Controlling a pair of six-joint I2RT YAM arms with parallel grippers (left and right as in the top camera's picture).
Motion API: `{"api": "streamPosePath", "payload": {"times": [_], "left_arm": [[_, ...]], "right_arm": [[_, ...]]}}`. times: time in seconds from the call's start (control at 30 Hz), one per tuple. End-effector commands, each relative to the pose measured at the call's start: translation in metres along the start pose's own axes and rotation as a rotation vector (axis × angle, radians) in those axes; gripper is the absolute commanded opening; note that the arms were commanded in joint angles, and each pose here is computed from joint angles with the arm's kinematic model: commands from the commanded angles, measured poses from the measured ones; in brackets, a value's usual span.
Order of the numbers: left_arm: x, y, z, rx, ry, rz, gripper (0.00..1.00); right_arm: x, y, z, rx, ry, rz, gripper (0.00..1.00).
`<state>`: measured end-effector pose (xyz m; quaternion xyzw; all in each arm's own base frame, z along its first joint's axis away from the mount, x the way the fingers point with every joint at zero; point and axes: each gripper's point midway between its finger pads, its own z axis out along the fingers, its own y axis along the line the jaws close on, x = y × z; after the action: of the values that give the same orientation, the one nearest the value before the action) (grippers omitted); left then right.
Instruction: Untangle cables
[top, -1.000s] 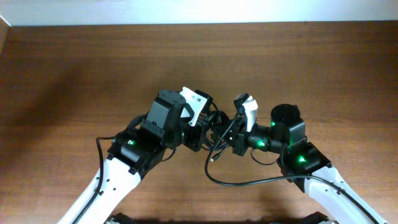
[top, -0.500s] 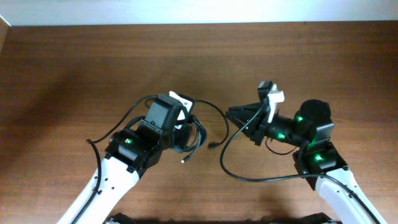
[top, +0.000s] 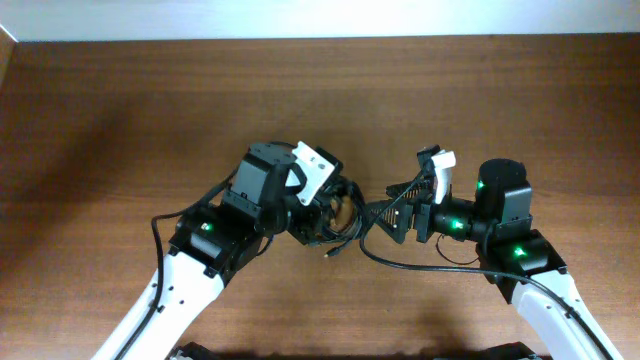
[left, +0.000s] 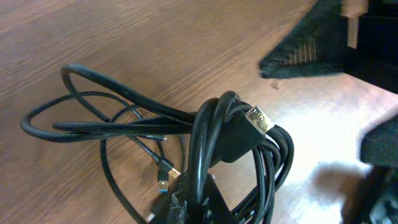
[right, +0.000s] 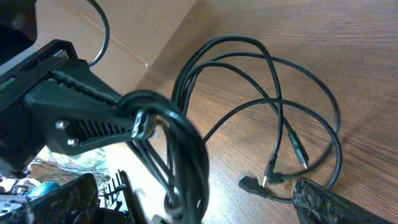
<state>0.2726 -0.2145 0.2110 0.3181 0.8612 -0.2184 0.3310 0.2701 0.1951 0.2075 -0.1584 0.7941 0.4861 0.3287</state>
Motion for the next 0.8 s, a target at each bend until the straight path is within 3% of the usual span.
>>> {"api": "streamPosePath", "payload": {"times": [0.0,0.07,0.1,0.13,0.2,0.27,0.47,0.5,0.57,0.77], "left_arm": [[-0.011,-0.025,-0.007,0.147,-0.048,0.113,0.0],[-0.012,-0.03,-0.007,0.173,-0.052,0.117,0.0],[-0.012,-0.032,-0.008,0.185,-0.056,0.118,0.0],[-0.015,-0.036,-0.009,0.208,-0.067,0.122,0.0],[-0.02,-0.045,-0.011,0.26,-0.092,0.131,0.0],[-0.021,-0.056,-0.015,0.33,-0.104,0.135,0.0],[-0.027,-0.07,-0.021,0.41,-0.133,0.124,0.0],[-0.027,-0.077,-0.024,0.457,-0.135,0.122,0.0],[-0.023,-0.079,-0.024,0.471,-0.117,0.111,0.0],[0.0,-0.085,-0.027,0.516,-0.01,0.016,0.0]], "right_arm": [[-0.002,0.004,-0.002,-0.016,-0.002,-0.016,0.99],[-0.002,0.004,-0.002,-0.016,-0.003,-0.023,0.89],[-0.002,0.004,-0.002,-0.016,-0.003,-0.026,0.79],[-0.002,0.004,-0.002,-0.016,-0.003,-0.047,0.58],[-0.002,0.004,-0.002,-0.014,-0.004,-0.051,0.4],[-0.002,0.004,-0.002,-0.012,-0.005,-0.066,0.34],[-0.004,0.005,-0.002,-0.017,-0.012,-0.077,0.31],[-0.01,0.007,-0.002,-0.021,-0.032,-0.102,0.12],[-0.021,0.004,-0.002,0.009,-0.074,-0.136,0.04],[-0.046,-0.053,-0.017,0.359,-0.209,-0.121,0.06]]}}
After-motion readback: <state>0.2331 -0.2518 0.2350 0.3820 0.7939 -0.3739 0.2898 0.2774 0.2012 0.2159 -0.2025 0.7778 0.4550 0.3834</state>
